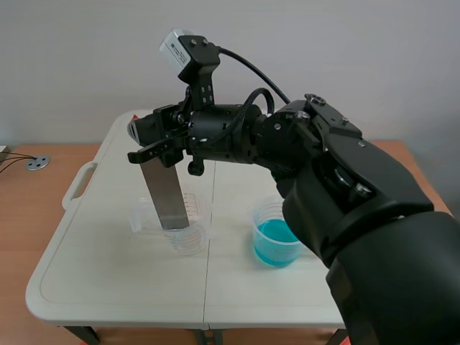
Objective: Hold the metal plate by the orange handle, dip it into the blue solution, take it out and point at it, then put the plate back in the beaker on the left.
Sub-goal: 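Put the plate into the left beaker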
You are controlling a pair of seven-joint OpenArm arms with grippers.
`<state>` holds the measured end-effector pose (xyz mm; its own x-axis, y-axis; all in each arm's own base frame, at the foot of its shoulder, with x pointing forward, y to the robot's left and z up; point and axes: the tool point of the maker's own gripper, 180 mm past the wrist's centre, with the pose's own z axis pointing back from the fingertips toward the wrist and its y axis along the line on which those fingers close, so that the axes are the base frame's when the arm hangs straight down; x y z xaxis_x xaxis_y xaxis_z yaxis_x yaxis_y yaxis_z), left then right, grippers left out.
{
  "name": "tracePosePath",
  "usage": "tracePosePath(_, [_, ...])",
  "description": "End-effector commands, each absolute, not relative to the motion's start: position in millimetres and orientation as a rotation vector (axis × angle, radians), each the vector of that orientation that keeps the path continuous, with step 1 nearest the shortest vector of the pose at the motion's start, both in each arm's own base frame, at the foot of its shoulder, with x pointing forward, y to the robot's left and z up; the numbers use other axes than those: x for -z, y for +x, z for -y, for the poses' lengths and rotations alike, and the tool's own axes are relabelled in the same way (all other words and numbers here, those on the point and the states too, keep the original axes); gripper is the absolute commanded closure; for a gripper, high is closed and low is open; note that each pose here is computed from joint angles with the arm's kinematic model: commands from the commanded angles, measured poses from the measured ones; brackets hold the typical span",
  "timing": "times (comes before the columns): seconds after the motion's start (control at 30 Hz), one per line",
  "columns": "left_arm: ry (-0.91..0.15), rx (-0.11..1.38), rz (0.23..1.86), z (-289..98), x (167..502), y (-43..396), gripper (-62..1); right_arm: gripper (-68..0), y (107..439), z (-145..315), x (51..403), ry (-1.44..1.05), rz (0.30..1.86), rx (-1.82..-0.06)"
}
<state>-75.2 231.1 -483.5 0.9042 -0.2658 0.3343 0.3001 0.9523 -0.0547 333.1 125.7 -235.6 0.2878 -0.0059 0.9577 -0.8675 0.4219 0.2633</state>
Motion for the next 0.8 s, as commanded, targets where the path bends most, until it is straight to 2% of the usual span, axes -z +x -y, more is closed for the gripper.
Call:
tracePosePath(0.0, [-0.11,0.298,0.325,-232,481,-80,-3.0,-1.1,339,-129,218,1.003,1.186,-0.701])
tracePosePath(0.27, [-0.109,0.297,0.326,-232,482,-78,-3.0,-1.1,349,-125,233,0.982,1.167,-0.614])
tracePosePath(0.77, [-0.115,0.296,0.33,-232,482,-77,-3.0,-1.1,348,-124,248,0.983,1.128,-0.592])
